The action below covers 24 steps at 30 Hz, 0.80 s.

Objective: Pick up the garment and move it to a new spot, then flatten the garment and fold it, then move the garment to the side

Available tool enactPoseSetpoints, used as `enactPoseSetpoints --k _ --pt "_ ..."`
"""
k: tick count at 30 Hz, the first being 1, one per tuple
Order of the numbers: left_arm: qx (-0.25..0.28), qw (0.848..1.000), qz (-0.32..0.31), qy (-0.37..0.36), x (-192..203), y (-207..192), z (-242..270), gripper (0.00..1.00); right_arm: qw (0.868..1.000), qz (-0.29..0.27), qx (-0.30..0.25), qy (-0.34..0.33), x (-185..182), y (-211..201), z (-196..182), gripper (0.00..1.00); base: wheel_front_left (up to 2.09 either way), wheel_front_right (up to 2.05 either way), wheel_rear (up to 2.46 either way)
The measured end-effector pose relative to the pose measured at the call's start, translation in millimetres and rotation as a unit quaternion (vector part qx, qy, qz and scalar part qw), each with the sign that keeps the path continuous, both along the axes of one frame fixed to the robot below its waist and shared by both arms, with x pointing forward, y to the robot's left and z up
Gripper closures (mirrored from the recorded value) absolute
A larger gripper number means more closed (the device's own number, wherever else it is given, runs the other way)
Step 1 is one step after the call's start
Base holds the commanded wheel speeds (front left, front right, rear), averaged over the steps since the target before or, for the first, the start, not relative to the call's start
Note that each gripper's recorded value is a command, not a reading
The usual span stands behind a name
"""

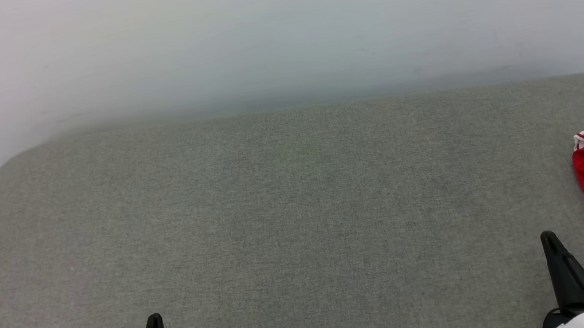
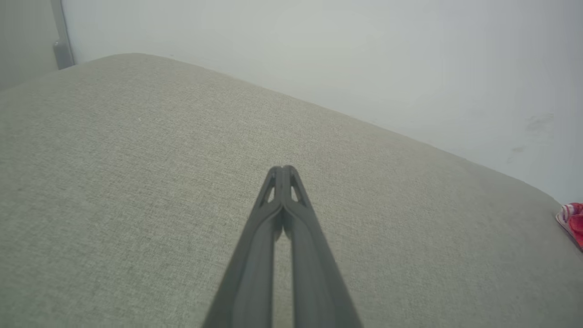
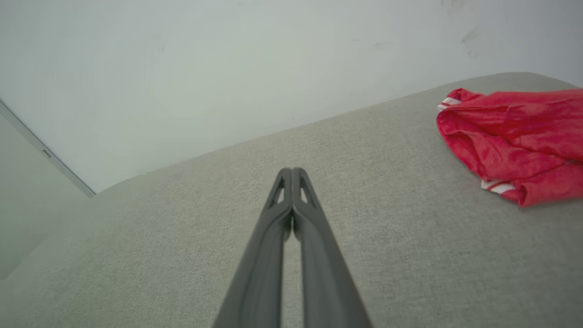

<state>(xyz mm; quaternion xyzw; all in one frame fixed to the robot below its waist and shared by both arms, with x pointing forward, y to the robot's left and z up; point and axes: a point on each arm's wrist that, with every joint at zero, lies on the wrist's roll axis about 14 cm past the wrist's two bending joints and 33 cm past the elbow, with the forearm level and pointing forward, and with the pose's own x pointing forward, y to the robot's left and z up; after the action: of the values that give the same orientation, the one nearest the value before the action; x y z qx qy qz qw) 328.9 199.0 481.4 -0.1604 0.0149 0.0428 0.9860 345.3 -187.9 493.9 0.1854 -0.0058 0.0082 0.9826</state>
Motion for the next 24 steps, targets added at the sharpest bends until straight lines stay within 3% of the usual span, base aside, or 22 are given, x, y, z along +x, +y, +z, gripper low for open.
enactPoseSetpoints --k 24 --pt "-0.188 0.982 0.015 0.004 17.2 5.6 0.0 1.00 0.983 -0.018 0.180 0.018 13.1 -7.2 -1.3 1.00 0.00 0.00 0.00"
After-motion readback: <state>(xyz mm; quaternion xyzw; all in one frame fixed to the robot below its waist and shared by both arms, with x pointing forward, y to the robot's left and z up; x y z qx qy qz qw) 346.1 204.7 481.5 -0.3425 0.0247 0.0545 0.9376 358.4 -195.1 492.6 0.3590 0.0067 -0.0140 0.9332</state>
